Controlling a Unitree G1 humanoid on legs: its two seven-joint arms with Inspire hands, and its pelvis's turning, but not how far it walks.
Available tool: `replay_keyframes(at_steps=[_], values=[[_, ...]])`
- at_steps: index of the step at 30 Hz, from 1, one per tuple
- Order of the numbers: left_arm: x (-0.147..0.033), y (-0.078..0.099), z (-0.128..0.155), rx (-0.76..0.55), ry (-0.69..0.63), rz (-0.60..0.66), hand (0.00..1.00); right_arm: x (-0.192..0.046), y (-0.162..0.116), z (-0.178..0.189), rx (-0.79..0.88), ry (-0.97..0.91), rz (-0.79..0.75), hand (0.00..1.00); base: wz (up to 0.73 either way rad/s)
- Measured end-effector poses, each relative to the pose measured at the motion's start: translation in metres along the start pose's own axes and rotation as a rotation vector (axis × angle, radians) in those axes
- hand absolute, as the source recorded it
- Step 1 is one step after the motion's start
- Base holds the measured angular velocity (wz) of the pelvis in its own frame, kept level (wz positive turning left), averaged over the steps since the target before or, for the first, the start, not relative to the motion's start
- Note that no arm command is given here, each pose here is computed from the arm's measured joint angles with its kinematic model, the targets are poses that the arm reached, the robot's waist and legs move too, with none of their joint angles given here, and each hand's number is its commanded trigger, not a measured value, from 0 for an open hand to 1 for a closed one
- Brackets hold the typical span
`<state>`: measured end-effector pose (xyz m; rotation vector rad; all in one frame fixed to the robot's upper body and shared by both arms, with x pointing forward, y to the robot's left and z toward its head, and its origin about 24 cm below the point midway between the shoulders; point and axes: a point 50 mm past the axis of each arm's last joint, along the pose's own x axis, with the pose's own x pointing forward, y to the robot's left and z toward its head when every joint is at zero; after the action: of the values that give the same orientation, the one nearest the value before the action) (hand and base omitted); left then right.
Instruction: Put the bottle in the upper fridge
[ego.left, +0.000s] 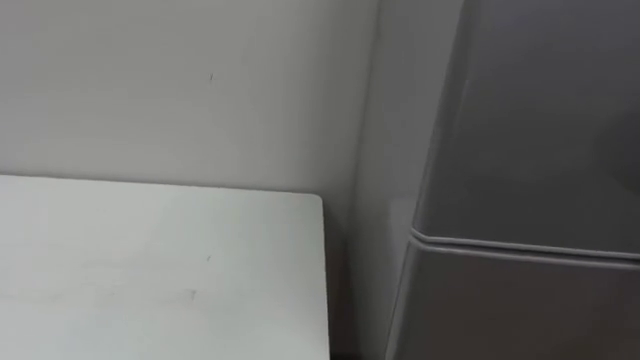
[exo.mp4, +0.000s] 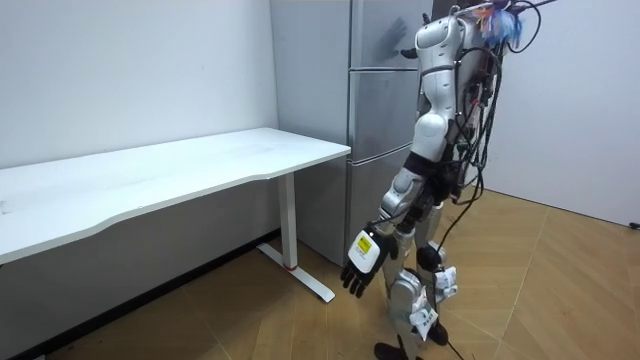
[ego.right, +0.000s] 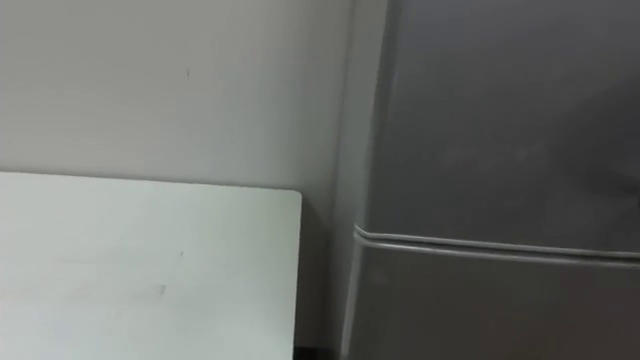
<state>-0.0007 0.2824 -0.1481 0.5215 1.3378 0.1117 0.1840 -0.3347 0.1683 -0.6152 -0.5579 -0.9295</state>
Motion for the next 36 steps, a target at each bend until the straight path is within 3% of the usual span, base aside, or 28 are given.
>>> replay_keyframes(at_steps=[7, 14, 19, 27, 30, 36], values=[[0.000, 0.004, 0.006, -0.001, -0.014, 0.021, 0.00, -0.011, -0.020, -0.044, 0.043, 0.265, -0.126, 0.00, -0.05], [0.000, 0.001, 0.011, -0.017, -0.022, 0.063, 0.00, -0.070, -0.036, -0.098, 0.058, 0.655, -0.254, 0.00, -0.02], [-0.002, 0.002, 0.007, -0.023, -0.017, 0.078, 0.00, -0.113, -0.046, -0.123, 0.156, 0.950, -0.406, 0.00, 0.00], [-0.005, -0.011, 0.003, -0.048, -0.003, 0.074, 0.00, -0.205, -0.060, -0.155, 0.118, 1.363, -0.574, 0.00, -0.03], [-0.005, -0.015, 0.002, -0.051, 0.000, 0.079, 0.00, -0.237, -0.061, -0.157, 0.040, 1.463, -0.517, 0.00, 0.00], [-0.006, -0.024, -0.001, -0.045, 0.015, 0.066, 0.00, -0.270, -0.059, -0.157, -0.051, 1.566, -0.429, 0.00, -0.03]])
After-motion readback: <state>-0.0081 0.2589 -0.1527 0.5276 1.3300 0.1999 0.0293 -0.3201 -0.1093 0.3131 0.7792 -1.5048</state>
